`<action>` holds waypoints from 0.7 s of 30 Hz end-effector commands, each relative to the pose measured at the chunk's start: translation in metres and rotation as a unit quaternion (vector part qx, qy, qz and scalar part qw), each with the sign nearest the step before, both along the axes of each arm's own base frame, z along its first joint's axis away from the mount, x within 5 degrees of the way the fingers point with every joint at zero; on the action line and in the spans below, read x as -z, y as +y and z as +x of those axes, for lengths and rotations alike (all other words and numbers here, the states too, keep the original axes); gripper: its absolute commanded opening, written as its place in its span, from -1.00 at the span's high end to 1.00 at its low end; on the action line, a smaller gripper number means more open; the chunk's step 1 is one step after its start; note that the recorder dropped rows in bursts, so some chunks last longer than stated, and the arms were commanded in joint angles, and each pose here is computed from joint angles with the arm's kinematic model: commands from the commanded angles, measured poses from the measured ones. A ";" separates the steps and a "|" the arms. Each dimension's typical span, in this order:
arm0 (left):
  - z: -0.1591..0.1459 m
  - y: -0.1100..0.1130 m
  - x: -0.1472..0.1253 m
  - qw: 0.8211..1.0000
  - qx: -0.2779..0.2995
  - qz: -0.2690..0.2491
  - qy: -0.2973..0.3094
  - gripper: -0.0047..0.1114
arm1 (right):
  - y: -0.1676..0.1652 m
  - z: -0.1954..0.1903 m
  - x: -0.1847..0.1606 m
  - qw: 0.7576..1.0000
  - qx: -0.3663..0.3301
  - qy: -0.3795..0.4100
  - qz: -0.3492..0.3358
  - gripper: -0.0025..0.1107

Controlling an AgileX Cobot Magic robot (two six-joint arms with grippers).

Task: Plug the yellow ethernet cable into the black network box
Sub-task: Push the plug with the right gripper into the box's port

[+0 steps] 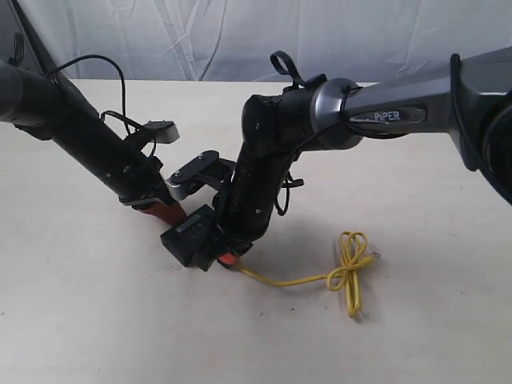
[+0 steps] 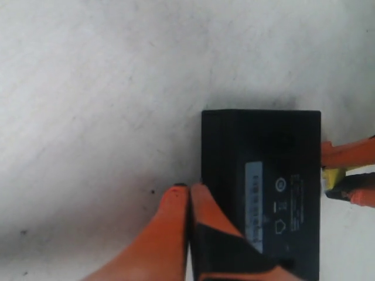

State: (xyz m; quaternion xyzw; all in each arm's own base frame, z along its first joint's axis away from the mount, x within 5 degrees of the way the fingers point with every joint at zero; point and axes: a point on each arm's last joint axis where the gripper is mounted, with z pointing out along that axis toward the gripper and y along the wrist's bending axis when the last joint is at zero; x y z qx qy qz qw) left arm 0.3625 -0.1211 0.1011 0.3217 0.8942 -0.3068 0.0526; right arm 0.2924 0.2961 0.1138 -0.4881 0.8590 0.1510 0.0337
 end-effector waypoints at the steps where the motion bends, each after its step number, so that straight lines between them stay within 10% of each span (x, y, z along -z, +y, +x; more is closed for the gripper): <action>1: -0.002 -0.001 0.003 1.000 0.004 -0.003 0.010 0.92 | 0.006 0.001 0.002 1.000 0.004 -0.019 0.008 0.97; 21: -0.004 -0.001 0.002 1.000 0.010 -0.010 0.020 0.92 | 0.014 0.014 -0.011 0.997 0.003 -0.071 0.008 0.97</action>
